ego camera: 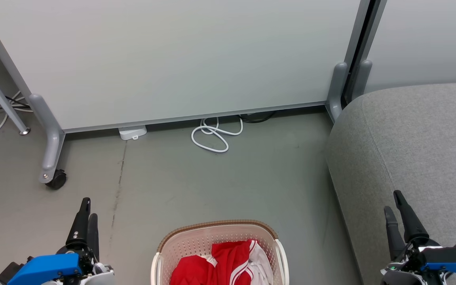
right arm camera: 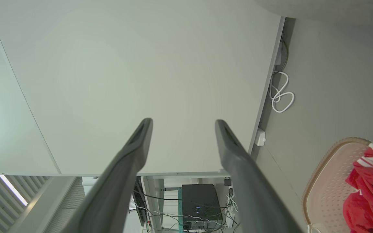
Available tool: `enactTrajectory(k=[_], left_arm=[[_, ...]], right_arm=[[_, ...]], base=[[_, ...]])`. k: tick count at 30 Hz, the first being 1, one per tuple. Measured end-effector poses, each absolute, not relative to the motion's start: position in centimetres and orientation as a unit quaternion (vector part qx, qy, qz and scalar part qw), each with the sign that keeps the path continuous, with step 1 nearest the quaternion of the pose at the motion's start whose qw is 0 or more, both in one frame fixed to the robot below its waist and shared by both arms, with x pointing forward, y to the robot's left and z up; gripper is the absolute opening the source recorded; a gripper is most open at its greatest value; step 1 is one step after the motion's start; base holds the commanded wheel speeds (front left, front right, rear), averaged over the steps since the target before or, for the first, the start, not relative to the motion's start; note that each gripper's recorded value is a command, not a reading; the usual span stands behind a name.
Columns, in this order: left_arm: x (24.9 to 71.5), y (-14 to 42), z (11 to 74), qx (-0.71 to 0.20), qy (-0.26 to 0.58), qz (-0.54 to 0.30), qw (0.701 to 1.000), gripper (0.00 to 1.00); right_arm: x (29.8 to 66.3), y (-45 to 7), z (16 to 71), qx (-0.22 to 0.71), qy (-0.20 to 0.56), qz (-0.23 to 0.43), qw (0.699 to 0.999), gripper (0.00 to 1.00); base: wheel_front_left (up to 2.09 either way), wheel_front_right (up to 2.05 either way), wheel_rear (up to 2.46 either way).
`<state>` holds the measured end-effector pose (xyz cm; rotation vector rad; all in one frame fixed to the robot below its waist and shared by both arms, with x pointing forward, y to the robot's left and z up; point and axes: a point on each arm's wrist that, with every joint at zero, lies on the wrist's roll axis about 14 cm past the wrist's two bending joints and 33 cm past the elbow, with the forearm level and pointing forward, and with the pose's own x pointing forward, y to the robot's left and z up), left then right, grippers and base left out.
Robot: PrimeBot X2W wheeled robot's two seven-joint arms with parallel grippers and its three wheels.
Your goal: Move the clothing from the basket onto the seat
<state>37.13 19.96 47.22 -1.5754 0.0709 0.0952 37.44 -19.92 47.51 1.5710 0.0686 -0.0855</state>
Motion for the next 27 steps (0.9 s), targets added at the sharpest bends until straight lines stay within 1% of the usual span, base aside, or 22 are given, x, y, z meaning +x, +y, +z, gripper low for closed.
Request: enactTrajectory(k=[3,7,16,27], left_arm=[[37.2,19.9,47.3,-0.699,0.029,0.043,0.713,1.00],[37.4,19.9,47.7,-0.681,0.024,0.042,0.730,1.00],[38.1,19.6,49.3,-0.616,0.011,0.027,0.788,1.00],[38.3,17.7,50.5,-0.502,0.011,-0.004,0.865,1.00]], right_arm=[[37.5,-19.9,47.6,0.700,0.029,-0.039,0.713,1.00],[37.7,-19.7,47.8,0.681,0.027,-0.037,0.731,1.00],[38.3,-18.9,49.0,0.619,0.021,-0.020,0.785,1.00],[38.8,-17.8,50.3,0.521,0.011,0.005,0.854,1.00]], base=[[0.00,0.00,0.00],[0.00,0.00,0.00],[0.00,0.00,0.00],[0.00,0.00,0.00]])
